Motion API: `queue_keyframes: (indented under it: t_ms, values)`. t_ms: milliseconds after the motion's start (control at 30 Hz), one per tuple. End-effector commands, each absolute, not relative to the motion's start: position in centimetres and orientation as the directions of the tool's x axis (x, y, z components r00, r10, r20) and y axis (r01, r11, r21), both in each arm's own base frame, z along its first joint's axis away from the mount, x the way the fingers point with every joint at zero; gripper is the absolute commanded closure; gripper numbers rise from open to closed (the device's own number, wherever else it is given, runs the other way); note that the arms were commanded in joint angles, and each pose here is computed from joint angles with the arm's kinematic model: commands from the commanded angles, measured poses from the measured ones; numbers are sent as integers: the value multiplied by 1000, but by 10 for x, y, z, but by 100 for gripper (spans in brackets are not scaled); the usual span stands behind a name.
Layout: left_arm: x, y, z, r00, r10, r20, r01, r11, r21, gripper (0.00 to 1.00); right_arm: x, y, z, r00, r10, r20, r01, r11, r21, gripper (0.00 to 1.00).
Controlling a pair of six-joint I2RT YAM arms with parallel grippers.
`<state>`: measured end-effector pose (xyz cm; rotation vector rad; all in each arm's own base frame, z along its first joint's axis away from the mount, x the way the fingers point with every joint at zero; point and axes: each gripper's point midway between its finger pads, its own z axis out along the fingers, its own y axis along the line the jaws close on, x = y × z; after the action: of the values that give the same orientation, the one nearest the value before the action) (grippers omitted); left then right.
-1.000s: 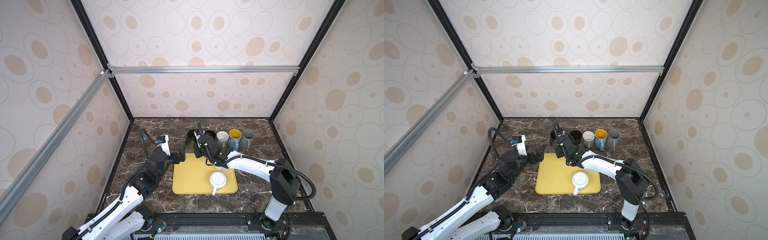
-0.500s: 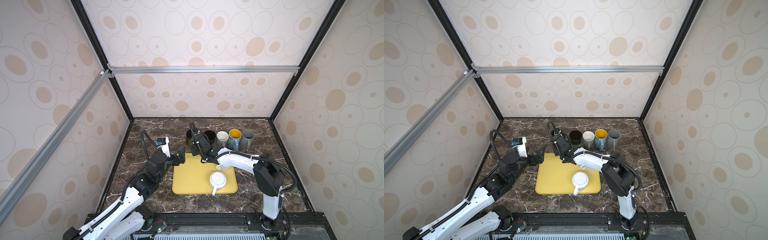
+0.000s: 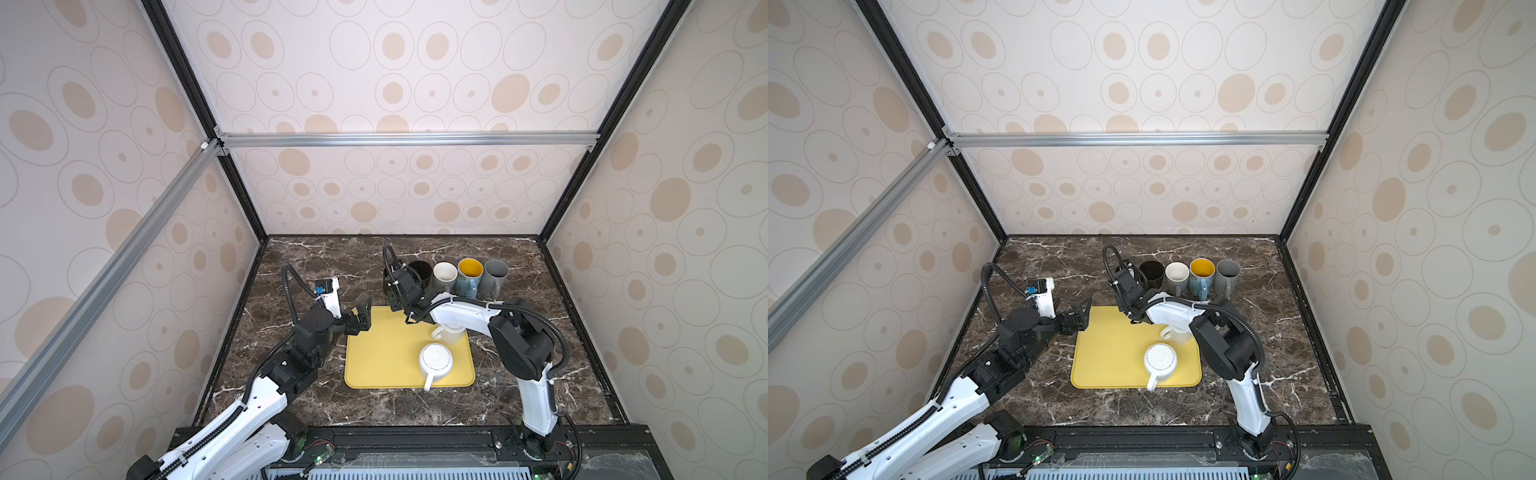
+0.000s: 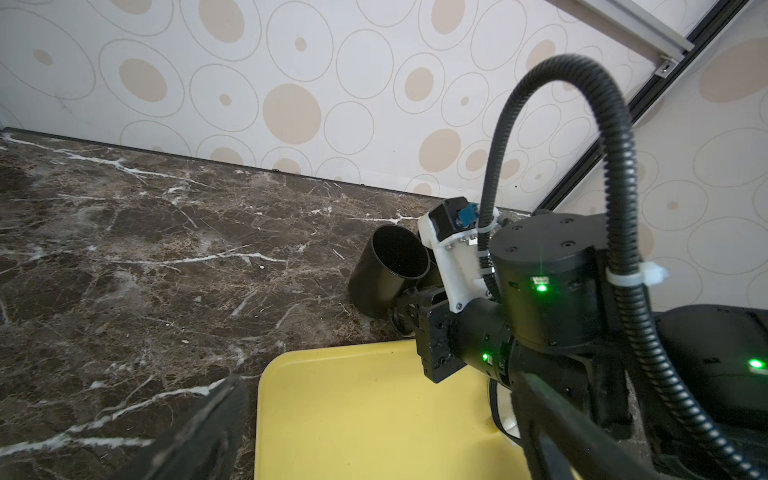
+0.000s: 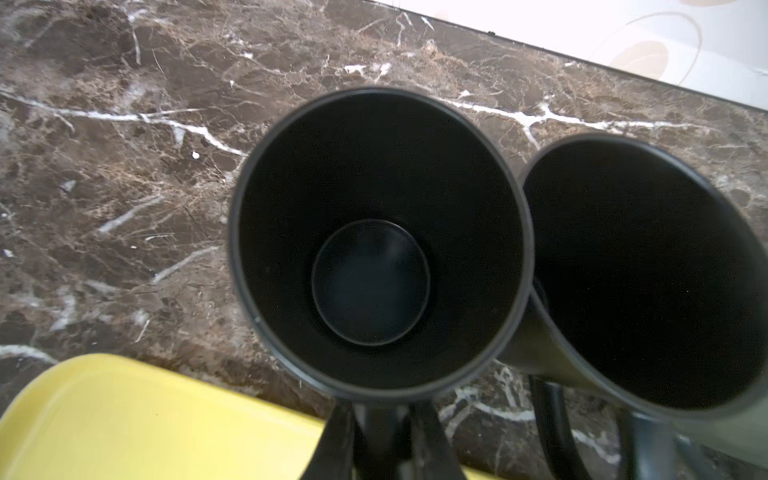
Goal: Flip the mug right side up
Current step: 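Lower the upright black mug beside the other black mug with the right gripper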
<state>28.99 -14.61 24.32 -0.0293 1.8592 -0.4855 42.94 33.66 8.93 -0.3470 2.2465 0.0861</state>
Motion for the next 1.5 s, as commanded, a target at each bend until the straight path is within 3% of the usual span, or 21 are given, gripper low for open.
queue_keyframes:
  t_ms: [0,767,1467]
  values:
    - [291,-144,253,-315,-291,-904,220,904,-367,0,452,350,129,-525,-124,-842,-235,972,2,100]
    - [293,-145,245,-326,-289,-900,213,905,-368,0,459,345,114,-565,-120,-816,-191,982,-12,100]
    - [294,-145,239,-336,-288,-897,206,906,-369,0,455,343,104,-596,-105,-796,-174,985,0,73]
